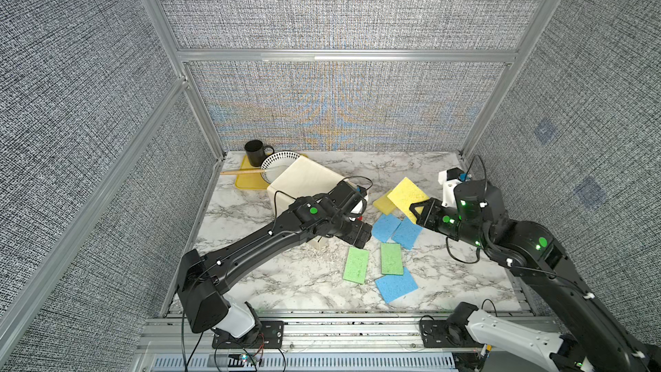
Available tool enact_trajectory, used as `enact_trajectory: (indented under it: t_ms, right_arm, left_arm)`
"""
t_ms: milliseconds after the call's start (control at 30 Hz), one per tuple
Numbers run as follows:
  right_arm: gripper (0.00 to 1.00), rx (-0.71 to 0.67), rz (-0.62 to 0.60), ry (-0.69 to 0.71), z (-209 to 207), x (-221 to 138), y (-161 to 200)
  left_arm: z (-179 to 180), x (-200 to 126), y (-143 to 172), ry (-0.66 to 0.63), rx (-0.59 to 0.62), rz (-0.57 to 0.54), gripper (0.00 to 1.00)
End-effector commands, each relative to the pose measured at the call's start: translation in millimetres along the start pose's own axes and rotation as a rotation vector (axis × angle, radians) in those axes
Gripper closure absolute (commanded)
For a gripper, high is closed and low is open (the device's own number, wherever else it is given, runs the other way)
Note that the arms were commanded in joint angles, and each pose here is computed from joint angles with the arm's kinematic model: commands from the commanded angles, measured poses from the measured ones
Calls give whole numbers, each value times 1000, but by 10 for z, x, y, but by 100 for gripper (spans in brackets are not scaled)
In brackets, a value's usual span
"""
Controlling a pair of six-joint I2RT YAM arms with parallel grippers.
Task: Please put the sticky notes in the drawer by color
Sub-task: Open the drawer in the storage box, then place the sponge in the drawer.
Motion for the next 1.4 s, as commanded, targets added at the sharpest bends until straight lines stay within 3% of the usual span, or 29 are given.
enact_trajectory:
  t_ms: [0,233,467,567,700,900,1033,1200,1367]
  right_arm:
    - [100,-12,-11,15,-25,-40,-15]
    - [100,-16,-6,24,-32,-46,-16]
    - [100,-39,23,16,73,-28,-44]
    - [100,-61,83,-11,202,61,-22]
    - [100,-71,200,-10,342,342,63]
    - [100,-78,386,-55,549,883,287]
    - [100,-92,457,-34,586,1179,391]
    - [100,-108,533,26,514,1464,550]
    - [100,-127,516,117,452,1576,480]
  left_arm:
    - [-149,-47,-46,97,-15,-41,12]
    - [-216,-21,-59,118,-17,-46,12]
    - [-45,-218,-137,-52,5,-68,11]
    - [120,-535,-206,-209,-9,-145,11]
    - [330,-1098,-252,-389,-49,-334,10]
    - [514,-1705,-115,-524,-59,-510,10]
    - [579,-1910,-5,-545,-65,-626,10]
    - [640,-1935,119,-554,-79,-645,10]
    - [664,-1768,158,-549,-77,-596,10]
Point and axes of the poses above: each gripper's point midway between its finger pads, its own x axis out along the fingers, its own z axis along the line the jaws close on, y = z × x, the point moved 5 cm from there along -x, back along the fingers, and after that the axes turned 7 degrees about x, right-handed, at the moved point
